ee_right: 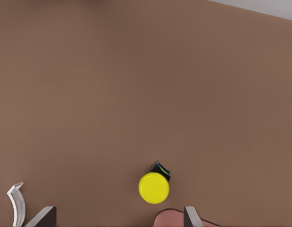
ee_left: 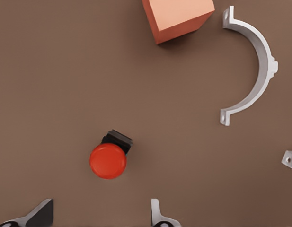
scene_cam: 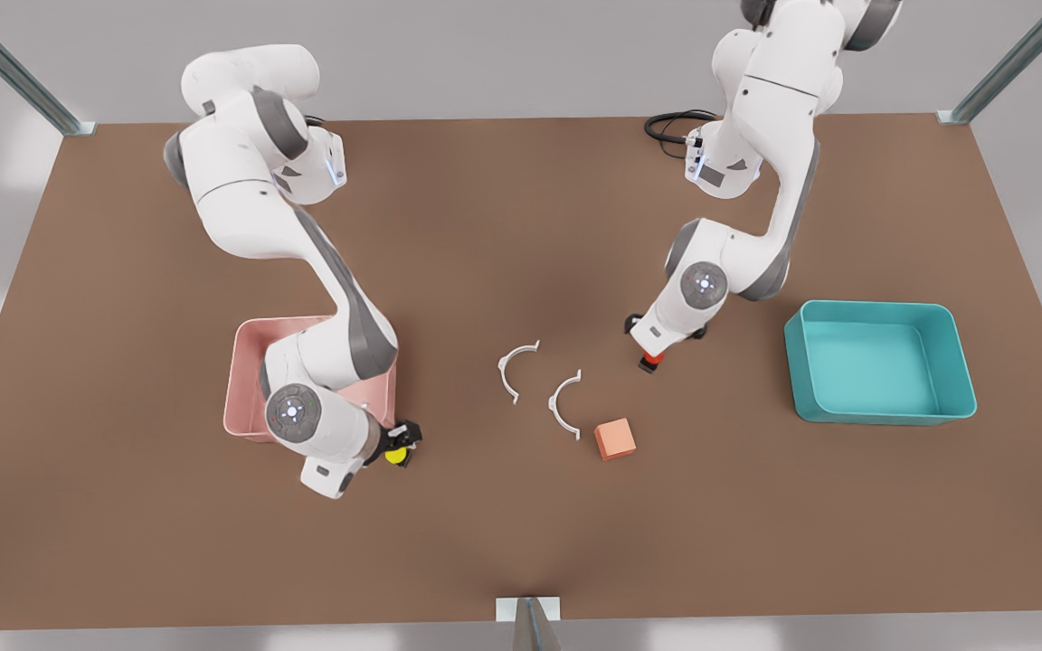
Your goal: Place the red button in the blue storage box with the left arm, and place the yellow button in the pink storage box with the right arm
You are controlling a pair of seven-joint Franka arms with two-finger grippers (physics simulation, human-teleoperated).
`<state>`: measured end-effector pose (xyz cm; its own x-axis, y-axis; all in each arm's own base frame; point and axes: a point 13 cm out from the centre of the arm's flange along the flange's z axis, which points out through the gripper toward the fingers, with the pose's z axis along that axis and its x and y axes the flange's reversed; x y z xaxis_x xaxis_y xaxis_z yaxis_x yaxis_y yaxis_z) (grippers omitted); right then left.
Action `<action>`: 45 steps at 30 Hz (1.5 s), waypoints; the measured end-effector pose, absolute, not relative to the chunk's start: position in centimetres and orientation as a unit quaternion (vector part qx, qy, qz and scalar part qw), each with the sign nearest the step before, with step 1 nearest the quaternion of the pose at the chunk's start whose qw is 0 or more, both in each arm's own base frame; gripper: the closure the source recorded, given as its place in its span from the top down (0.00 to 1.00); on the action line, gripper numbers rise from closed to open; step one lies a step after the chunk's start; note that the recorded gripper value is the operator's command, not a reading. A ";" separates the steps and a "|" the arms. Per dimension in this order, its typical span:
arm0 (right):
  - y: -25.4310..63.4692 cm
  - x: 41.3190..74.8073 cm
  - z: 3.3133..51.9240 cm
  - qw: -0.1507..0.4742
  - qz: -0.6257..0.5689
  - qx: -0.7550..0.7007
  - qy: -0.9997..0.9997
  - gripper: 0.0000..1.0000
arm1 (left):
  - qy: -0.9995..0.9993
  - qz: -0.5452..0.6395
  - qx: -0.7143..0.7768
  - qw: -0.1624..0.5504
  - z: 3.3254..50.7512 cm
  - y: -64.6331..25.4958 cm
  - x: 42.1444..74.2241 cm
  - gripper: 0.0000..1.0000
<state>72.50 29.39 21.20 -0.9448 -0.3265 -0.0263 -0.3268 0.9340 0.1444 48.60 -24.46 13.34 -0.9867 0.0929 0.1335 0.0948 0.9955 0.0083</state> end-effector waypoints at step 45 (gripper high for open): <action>28.7 73.8 12.9 0.038 0.053 -0.368 0.927 0.48 | -0.976 -0.049 0.198 0.080 19.0 14.9 56.1 0.50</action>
<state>73.84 28.66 12.86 -0.7259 -0.6789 -0.1099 -0.6871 0.7231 0.0711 56.12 14.85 18.96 -0.9090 -0.3937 0.1366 -0.3780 0.9170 0.1274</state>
